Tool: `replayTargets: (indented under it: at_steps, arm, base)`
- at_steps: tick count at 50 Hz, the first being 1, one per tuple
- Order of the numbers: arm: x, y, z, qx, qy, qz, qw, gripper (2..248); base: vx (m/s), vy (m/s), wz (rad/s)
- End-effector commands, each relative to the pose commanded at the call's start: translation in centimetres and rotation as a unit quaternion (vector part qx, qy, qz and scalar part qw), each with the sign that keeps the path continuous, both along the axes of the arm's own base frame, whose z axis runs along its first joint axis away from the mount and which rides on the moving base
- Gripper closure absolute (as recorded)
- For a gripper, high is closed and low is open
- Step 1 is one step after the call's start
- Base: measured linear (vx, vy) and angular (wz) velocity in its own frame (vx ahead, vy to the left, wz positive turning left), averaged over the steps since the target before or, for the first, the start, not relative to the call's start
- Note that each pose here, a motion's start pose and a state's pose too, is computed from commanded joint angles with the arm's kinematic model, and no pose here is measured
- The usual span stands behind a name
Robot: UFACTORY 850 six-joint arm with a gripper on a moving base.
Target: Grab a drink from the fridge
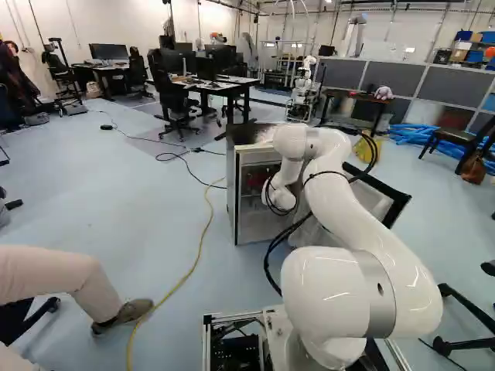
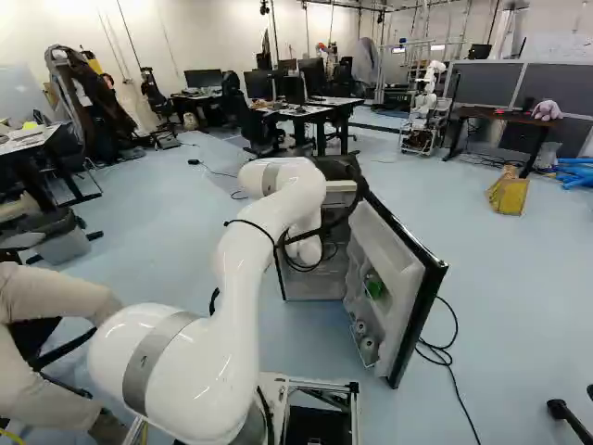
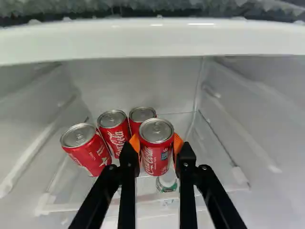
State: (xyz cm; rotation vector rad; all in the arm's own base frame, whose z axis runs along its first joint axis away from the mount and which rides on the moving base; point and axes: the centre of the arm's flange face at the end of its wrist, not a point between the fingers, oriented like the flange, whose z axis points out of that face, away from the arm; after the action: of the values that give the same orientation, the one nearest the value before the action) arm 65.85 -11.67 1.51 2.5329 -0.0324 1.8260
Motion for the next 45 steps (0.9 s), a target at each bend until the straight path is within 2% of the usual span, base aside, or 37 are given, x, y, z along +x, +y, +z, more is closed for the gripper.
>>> replayTargets:
  at_steps: [19, 45]
  arm:
    - [-1.5, 0.2, 0.6, 0.003, 0.013, -0.001, 0.9999, 163]
    - [-4.6, 0.8, 1.7, 0.008, 0.040, -0.001, 0.9991, 163]
  base:
    - [0.000, 0.000, 0.000]
    - [0.000, 0.000, 0.000]
